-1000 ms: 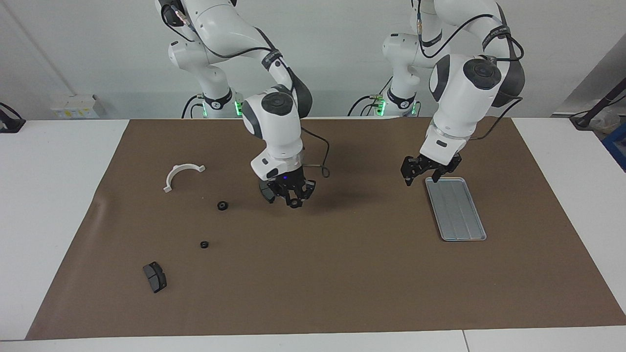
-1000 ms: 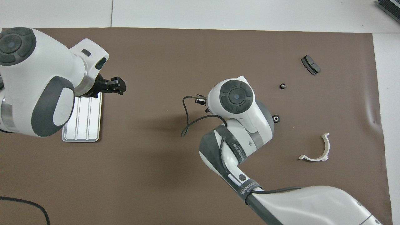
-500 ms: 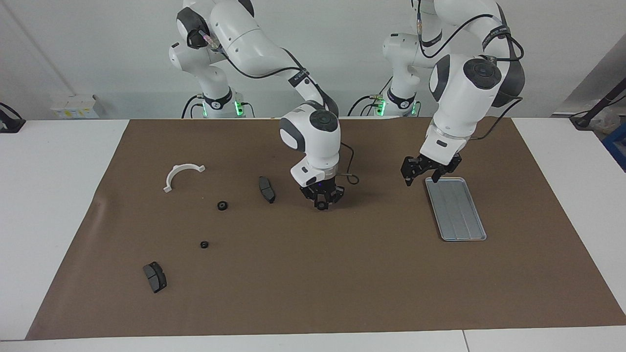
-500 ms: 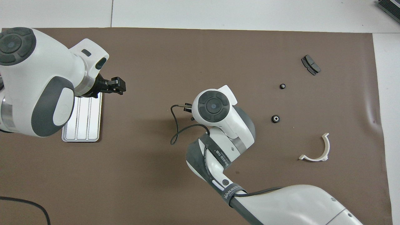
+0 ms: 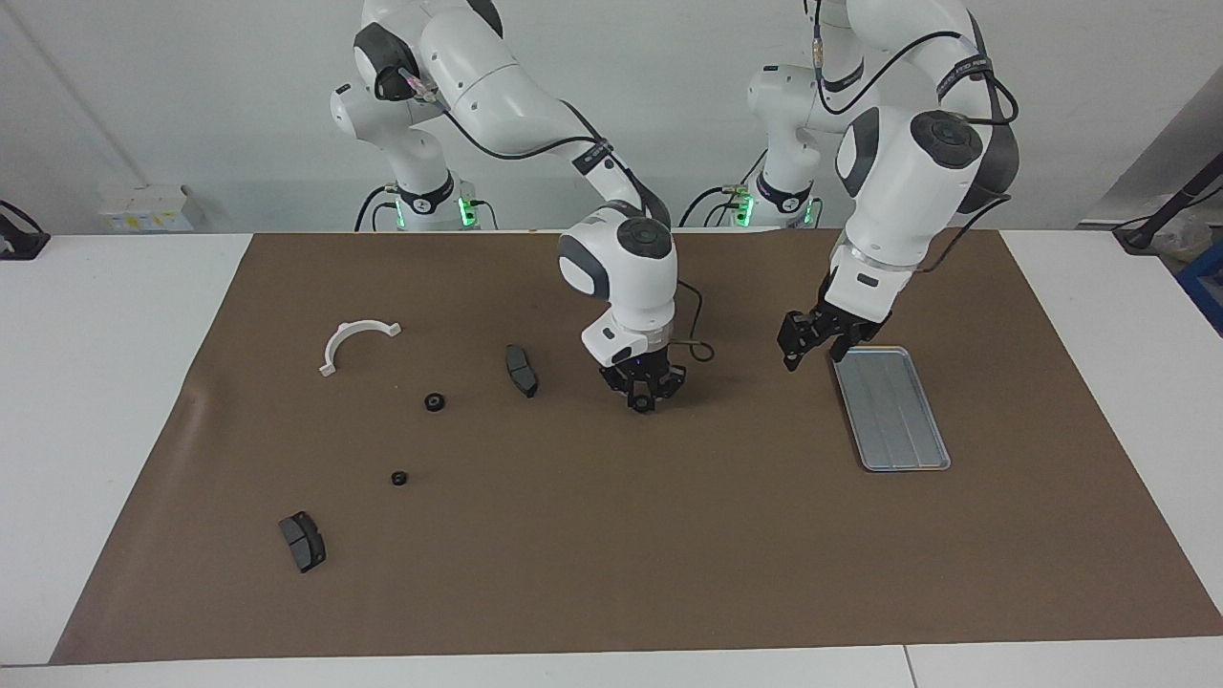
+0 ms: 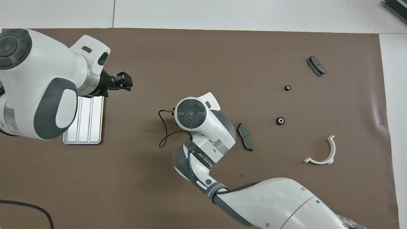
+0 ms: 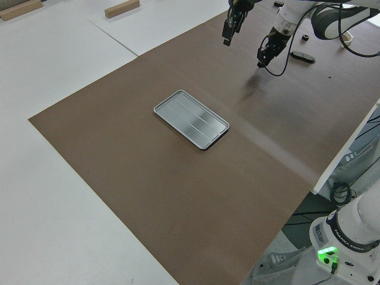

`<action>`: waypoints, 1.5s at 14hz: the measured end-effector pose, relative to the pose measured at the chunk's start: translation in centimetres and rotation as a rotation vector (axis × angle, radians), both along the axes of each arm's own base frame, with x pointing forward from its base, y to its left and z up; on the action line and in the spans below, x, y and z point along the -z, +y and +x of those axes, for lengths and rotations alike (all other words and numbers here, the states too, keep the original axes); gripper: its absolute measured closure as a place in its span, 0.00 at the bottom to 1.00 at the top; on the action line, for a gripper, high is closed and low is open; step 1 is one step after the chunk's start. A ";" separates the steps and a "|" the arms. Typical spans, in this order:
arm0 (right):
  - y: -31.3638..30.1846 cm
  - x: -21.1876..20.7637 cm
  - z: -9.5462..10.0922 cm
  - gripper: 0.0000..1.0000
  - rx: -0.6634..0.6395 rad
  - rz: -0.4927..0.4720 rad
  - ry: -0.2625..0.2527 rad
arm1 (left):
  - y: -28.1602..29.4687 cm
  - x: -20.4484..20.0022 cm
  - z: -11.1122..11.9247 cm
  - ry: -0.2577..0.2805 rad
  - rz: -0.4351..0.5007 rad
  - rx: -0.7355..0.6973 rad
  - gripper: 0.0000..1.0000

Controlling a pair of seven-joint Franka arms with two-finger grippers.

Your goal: Pick bearing gear from pile to tray

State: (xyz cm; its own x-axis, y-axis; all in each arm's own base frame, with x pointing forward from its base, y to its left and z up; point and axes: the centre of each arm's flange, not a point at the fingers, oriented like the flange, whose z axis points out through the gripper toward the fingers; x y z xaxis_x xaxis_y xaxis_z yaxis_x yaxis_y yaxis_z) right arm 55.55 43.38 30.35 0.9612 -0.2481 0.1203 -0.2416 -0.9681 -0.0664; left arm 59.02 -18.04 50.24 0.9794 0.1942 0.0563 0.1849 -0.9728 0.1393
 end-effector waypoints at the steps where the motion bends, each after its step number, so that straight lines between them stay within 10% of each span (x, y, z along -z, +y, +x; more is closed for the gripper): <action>1: -0.1 0.1 0.1 0.55 0.002 -0.001 0.001 | -0.2 0.0 0.0 0.000 -0.013 -0.009 0.25; 6: -3.8 -1.0 2.4 0.01 0.058 -0.007 -0.014 | -0.5 -0.2 0.3 -0.021 -0.038 -0.058 0.26; 10: -14.0 -5.0 4.5 0.00 0.067 -0.040 -0.033 | -4.5 0.7 0.0 -0.035 -0.063 -0.114 0.28; 21: -32.4 -1.9 0.8 0.00 -0.186 -0.109 0.072 | -20.0 14.7 -2.1 -0.007 0.049 -0.040 0.37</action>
